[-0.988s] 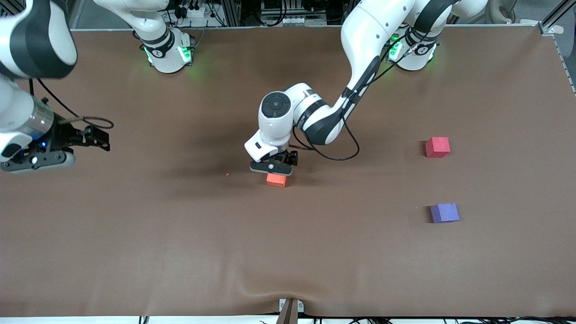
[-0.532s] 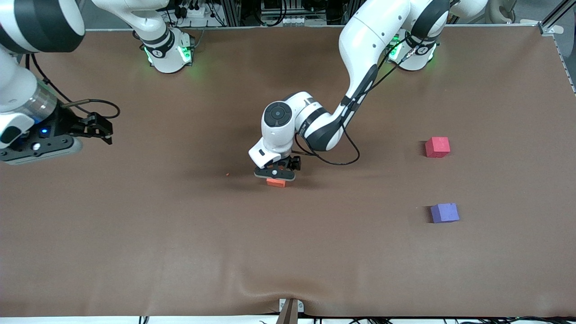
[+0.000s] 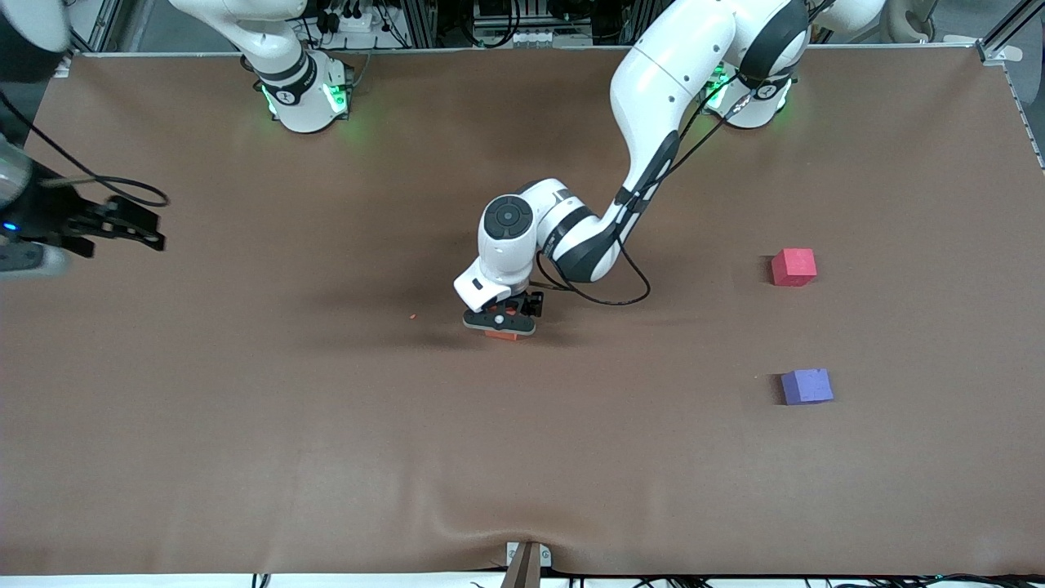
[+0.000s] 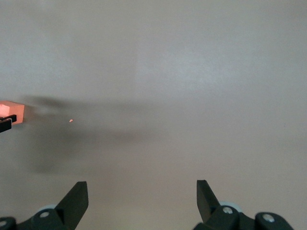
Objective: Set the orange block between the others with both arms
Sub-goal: 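Carry the orange cube with the left gripper toward the pink cube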
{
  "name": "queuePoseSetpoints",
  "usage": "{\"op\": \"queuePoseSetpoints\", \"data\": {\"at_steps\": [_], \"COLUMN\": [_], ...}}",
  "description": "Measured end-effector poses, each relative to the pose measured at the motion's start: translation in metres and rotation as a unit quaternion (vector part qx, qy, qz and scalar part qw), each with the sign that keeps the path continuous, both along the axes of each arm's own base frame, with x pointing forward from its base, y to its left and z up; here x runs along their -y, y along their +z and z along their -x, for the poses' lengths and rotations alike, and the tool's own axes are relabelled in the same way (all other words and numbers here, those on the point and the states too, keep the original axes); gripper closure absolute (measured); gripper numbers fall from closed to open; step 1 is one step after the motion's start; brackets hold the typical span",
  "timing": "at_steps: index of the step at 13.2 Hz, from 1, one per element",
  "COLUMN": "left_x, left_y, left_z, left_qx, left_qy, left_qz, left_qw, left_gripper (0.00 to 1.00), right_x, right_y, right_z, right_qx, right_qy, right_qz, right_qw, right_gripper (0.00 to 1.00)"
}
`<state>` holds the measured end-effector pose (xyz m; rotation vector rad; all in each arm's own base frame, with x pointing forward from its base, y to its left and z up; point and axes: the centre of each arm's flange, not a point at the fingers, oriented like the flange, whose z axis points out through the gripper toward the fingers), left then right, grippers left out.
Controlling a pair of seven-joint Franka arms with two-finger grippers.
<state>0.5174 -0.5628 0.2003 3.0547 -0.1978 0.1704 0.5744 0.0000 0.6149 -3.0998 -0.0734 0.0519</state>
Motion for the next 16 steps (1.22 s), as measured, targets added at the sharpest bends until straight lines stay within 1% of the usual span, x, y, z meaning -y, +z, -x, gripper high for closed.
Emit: {"op": "queuePoseSetpoints", "data": {"at_steps": [2,4,5,6,7,9,10,11,12,13,16], "left_x": [-0.007,-0.013,-0.022,-0.039,-0.065,-0.128,-0.160,-0.191,-0.223,-0.256,-0.357], "left_y": [0.001,0.010,0.023,0.045,0.074,0.138,0.165,0.185,0.199,0.206,0.201], "left_z": [-0.009,-0.020,-0.033,-0.054,-0.077,-0.115,-0.125,-0.130,-0.130,-0.128,-0.108], "left_qx": [0.007,0.019,0.031,0.042,0.047,0.042,0.033,0.021,0.009,-0.003,-0.040], "left_qy": [-0.004,0.001,0.010,0.027,0.051,0.094,0.112,0.128,0.142,0.150,0.147], "left_qz": [-0.005,-0.004,-0.002,0.002,0.004,-0.001,-0.008,-0.018,-0.028,-0.038,-0.066], "left_qw": [1.000,1.000,0.999,0.999,0.998,0.995,0.993,0.991,0.989,0.988,0.986], "left_gripper": [0.40,0.40,0.40,0.40,0.40,0.40,0.40,0.41,0.44,0.44,0.44], "right_x": [0.007,0.006,0.007,0.007,0.007,0.007,0.007,0.007,0.007,0.006,0.003], "right_y": [0.014,0.020,0.022,0.024,0.026,0.026,0.026,0.024,0.022,0.019,0.017], "right_z": [0.012,0.022,0.025,0.028,0.030,0.031,0.031,0.032,0.032,0.032,0.032], "right_qx": [0.005,0.008,0.009,0.009,0.010,0.011,0.010,0.008,0.006,0.003,0.000], "right_qy": [-0.008,-0.010,-0.011,-0.011,-0.011,-0.011,-0.010,-0.010,-0.010,-0.009,-0.007], "right_qz": [0.000,0.002,0.005,0.008,0.012,0.015,0.016,0.016,0.017,0.017,0.017], "right_qw": [1.000,1.000,1.000,1.000,1.000,1.000,1.000,1.000,1.000,1.000,1.000], "right_gripper": [0.00,0.00,0.00,0.00,0.00,0.00,0.00,0.00,0.00,0.00,0.00]}}
